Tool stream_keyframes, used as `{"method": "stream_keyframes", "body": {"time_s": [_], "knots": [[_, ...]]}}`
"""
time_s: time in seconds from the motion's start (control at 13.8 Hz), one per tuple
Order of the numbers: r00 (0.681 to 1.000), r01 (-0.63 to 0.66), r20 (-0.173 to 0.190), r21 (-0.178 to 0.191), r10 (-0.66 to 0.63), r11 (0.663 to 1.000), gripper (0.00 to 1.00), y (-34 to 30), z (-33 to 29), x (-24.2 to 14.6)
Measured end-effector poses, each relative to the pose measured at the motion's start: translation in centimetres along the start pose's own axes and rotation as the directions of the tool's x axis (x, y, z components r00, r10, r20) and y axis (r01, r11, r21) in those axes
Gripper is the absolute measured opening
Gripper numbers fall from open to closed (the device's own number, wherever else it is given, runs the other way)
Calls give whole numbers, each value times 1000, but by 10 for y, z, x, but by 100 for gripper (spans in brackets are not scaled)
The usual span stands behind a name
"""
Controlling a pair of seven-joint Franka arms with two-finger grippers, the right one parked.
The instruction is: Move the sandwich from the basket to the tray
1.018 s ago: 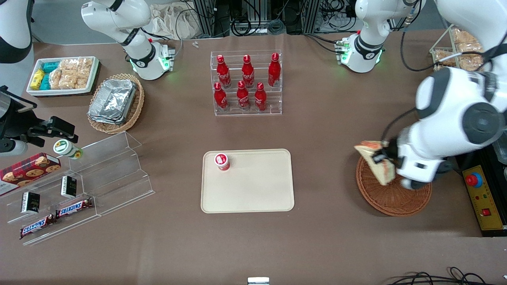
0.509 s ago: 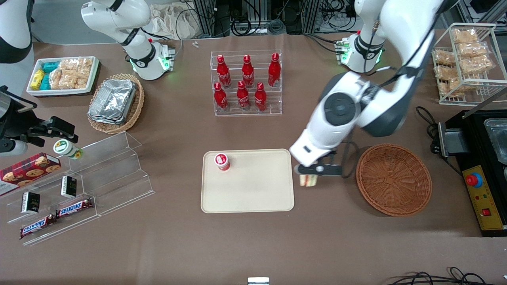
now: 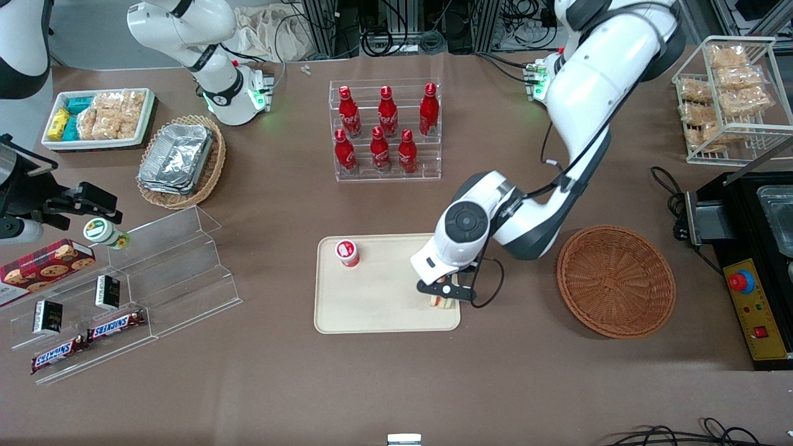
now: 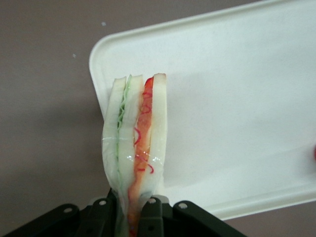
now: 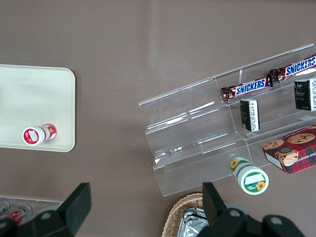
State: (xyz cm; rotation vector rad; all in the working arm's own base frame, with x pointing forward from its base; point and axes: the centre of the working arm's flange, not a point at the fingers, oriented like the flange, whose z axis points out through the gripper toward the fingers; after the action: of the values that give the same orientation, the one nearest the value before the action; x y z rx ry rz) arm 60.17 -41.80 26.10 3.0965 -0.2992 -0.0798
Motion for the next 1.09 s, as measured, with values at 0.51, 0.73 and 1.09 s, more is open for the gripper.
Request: {"method": "stream_keyframes", "body": {"time_s": [0.51,0.73,1.09], "knots": [[998,62,-33,-13,-63,998,63,-4,3,14],[985,151,-85,-31,-153,988,94,-21,-39,27],[965,257,-84,88,-250,963,100,-99,-204,2]]}}
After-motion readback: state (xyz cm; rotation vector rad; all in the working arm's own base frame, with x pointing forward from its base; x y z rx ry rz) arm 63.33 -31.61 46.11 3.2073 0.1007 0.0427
